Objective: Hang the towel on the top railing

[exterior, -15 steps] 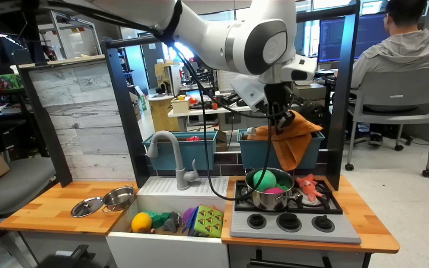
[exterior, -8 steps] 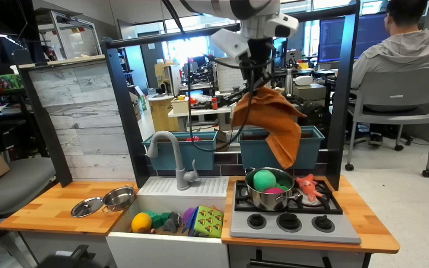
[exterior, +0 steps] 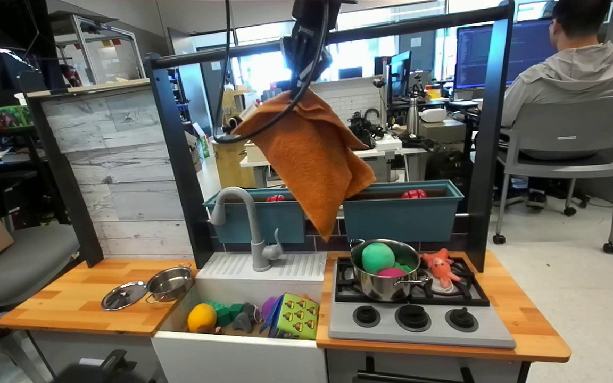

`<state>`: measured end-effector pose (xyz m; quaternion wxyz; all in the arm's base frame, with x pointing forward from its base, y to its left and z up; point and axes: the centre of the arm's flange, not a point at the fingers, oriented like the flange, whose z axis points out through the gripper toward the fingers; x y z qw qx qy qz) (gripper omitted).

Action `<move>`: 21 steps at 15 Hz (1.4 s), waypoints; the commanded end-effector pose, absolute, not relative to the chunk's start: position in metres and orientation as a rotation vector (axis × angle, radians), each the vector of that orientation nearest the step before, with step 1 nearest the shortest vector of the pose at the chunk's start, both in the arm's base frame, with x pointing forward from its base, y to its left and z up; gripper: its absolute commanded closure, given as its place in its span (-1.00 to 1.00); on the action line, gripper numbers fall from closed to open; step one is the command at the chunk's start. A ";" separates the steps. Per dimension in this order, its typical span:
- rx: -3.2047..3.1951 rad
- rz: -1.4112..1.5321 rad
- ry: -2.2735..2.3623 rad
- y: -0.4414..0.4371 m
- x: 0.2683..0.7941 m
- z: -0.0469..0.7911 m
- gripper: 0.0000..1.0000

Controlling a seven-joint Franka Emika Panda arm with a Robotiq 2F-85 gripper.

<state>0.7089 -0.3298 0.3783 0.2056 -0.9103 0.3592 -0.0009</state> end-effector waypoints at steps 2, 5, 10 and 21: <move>-2.551 0.298 0.804 -0.278 0.633 0.426 0.98; -2.558 0.506 0.666 -0.252 0.602 0.460 0.98; -2.681 0.246 0.452 -0.217 0.576 0.539 0.98; -2.562 -0.571 0.311 -0.127 0.569 0.784 0.98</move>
